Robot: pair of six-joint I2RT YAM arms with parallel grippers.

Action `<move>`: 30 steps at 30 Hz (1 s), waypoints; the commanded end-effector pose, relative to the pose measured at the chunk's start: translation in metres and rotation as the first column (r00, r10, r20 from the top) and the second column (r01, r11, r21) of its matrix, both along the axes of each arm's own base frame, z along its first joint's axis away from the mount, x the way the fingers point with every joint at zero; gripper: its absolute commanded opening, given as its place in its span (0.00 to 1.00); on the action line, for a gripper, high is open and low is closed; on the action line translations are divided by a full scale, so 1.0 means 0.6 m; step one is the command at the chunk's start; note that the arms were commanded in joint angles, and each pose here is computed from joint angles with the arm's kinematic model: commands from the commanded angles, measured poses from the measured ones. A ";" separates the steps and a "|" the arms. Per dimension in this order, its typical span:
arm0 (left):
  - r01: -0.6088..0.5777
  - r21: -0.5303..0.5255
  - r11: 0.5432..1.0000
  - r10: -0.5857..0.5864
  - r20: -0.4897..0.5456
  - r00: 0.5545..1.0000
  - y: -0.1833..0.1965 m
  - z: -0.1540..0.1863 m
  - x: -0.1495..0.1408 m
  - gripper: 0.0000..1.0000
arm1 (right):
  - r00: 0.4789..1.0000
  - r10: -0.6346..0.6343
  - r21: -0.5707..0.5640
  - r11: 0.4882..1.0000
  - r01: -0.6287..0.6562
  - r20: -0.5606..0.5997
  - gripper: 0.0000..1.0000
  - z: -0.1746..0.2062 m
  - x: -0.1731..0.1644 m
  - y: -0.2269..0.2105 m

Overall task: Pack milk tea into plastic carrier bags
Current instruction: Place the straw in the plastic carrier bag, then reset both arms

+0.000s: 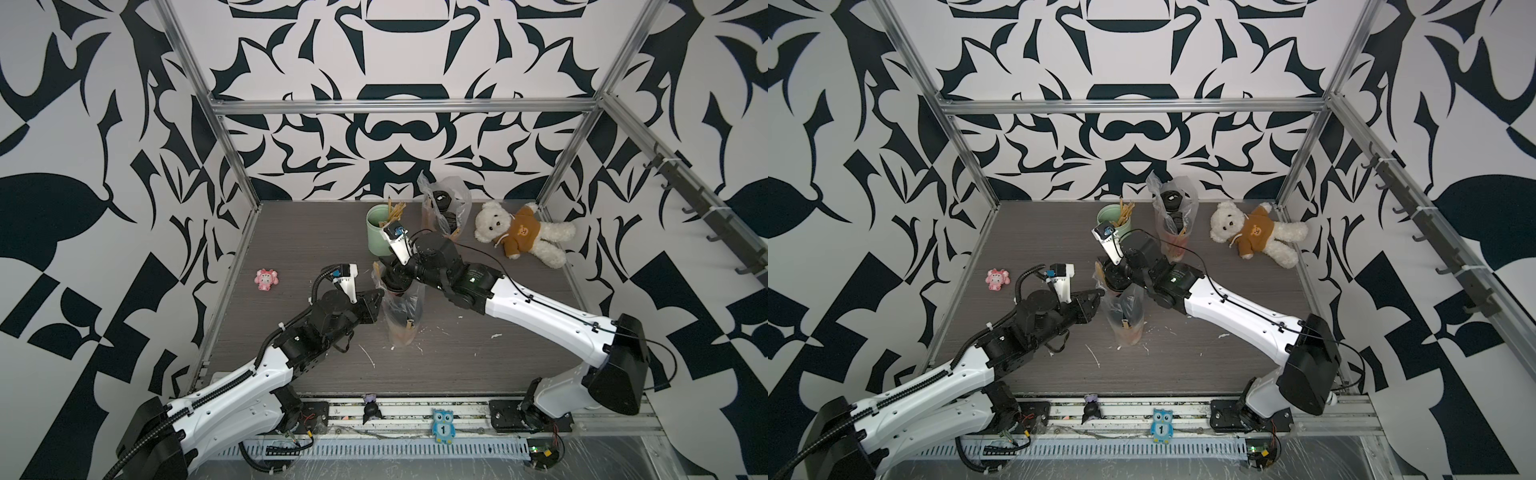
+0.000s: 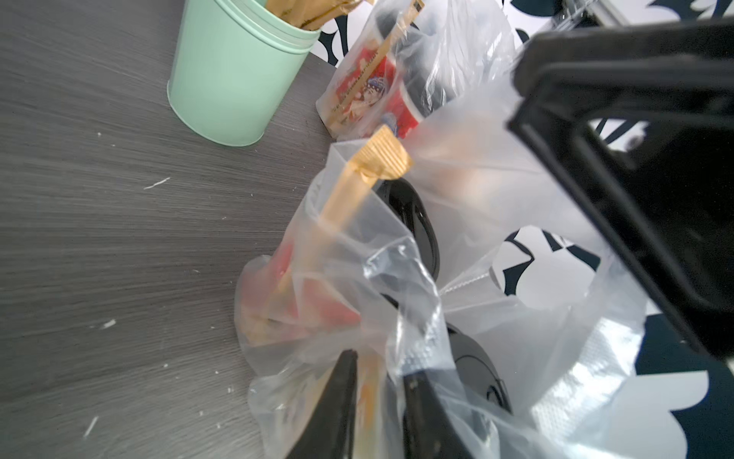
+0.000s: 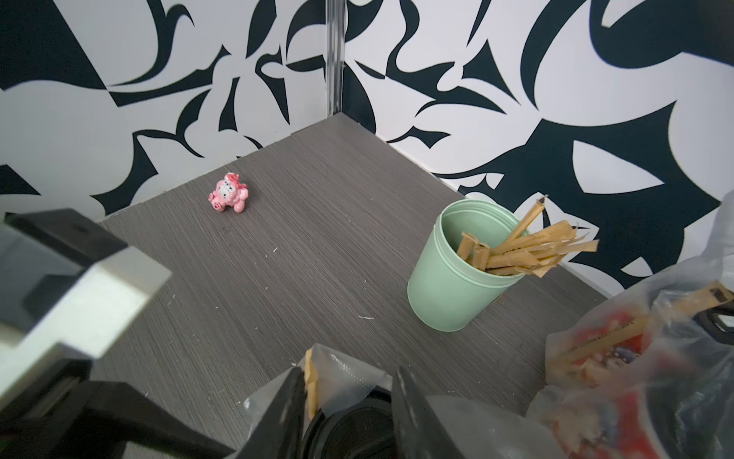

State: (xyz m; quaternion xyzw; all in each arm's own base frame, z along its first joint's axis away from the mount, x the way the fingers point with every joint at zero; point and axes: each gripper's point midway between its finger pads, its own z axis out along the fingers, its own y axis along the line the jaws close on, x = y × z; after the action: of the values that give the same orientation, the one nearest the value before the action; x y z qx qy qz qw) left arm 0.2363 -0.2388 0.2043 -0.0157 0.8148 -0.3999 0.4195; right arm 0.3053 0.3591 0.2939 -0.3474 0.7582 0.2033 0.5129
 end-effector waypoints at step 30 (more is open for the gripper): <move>0.018 -0.018 1.000 -0.017 0.070 0.997 0.023 0.076 -0.024 1.00 | 0.996 -0.020 0.151 0.989 0.006 0.089 0.40 0.116 -0.028 -0.041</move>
State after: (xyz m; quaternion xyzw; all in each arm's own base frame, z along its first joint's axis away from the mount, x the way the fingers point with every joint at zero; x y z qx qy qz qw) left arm 0.2255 -0.2284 0.2356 -0.0044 0.8006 -0.4107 0.4363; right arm 0.2913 0.3436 0.3386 -0.3298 0.7338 0.2290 0.5480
